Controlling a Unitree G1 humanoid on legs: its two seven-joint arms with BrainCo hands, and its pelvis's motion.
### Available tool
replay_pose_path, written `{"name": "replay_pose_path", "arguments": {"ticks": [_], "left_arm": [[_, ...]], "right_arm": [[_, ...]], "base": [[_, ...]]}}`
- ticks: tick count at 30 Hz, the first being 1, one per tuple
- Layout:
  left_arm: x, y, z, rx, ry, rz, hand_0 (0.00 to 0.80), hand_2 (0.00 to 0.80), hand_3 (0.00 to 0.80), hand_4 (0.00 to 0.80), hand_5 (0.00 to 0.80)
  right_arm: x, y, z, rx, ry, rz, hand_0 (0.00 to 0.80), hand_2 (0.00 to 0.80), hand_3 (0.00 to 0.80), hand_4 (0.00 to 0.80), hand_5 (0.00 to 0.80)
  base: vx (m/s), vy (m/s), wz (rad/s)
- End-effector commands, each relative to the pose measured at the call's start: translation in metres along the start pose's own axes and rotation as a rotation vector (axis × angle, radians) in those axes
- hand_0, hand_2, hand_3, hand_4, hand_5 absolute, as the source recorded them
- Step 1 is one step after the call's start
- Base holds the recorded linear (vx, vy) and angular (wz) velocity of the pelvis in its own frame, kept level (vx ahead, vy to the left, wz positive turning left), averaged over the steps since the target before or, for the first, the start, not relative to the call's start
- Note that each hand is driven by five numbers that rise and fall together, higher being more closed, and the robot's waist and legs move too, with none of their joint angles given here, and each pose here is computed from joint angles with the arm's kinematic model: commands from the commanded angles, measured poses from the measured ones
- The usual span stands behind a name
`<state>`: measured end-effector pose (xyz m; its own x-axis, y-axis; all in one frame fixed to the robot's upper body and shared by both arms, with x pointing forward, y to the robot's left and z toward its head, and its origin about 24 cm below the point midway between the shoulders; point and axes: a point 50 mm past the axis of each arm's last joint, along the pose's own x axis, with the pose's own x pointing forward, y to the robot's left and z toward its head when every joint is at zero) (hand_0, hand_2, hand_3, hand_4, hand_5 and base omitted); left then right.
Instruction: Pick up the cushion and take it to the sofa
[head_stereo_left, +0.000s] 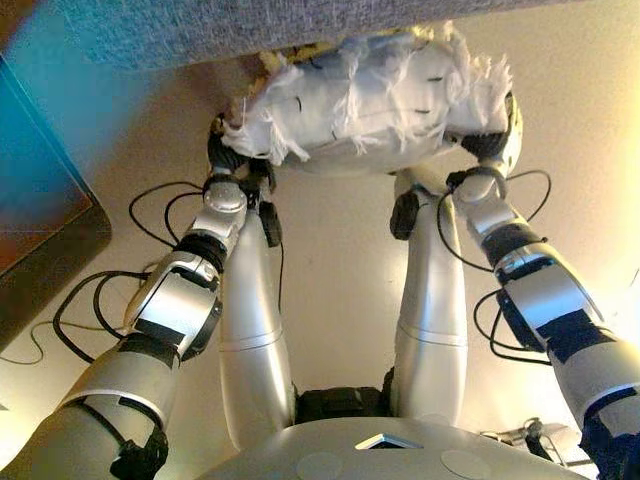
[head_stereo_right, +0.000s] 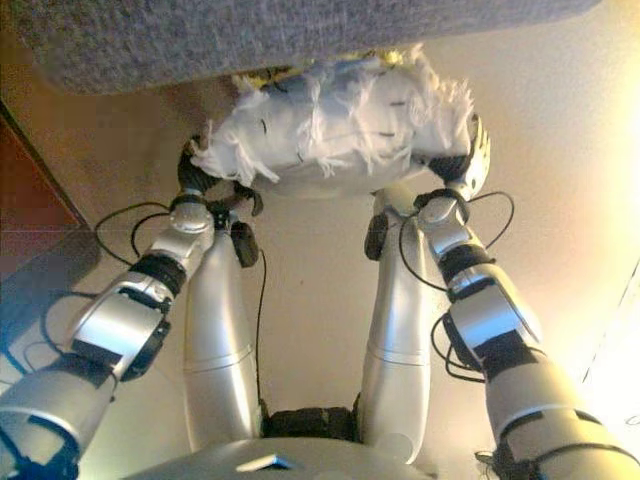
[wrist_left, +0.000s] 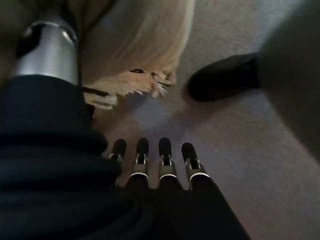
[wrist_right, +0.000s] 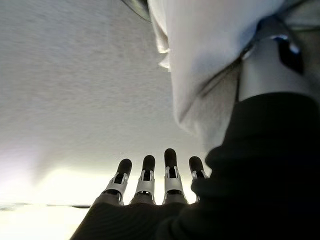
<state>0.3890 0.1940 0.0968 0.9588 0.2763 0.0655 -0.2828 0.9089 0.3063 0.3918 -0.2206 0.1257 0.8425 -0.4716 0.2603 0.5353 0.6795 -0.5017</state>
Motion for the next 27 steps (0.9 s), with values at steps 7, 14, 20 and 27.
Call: {"name": "replay_pose_path", "arguments": {"ticks": [7,14,20,27], "left_arm": [[-0.001,-0.033,0.038,0.001,-0.079,-0.438,0.000,0.000,0.000,0.000,0.000],[-0.005,-0.014,0.053,0.022,-0.087,-0.597,0.800,0.800,0.800,0.800,0.800],[-0.019,-0.009,0.054,-0.014,-0.116,-0.638,0.800,0.800,0.800,0.800,0.800],[-0.030,-0.004,0.038,-0.105,-0.095,-0.673,0.800,0.800,0.800,0.800,0.800]], "right_arm": [[0.007,0.006,0.066,0.229,-0.246,0.459,0.000,0.000,0.000,0.000,0.000],[0.013,-0.053,0.055,0.208,-0.325,0.635,0.646,0.646,0.646,0.646,0.646],[-0.002,-0.063,0.054,0.199,-0.371,0.653,0.800,0.800,0.800,0.800,0.800],[-0.005,-0.065,0.036,0.207,-0.330,0.657,0.800,0.800,0.800,0.800,0.800]], "base": [[0.055,-0.034,0.03],[0.068,-0.016,0.02],[0.049,0.007,0.08],[0.024,0.014,0.10]]}}
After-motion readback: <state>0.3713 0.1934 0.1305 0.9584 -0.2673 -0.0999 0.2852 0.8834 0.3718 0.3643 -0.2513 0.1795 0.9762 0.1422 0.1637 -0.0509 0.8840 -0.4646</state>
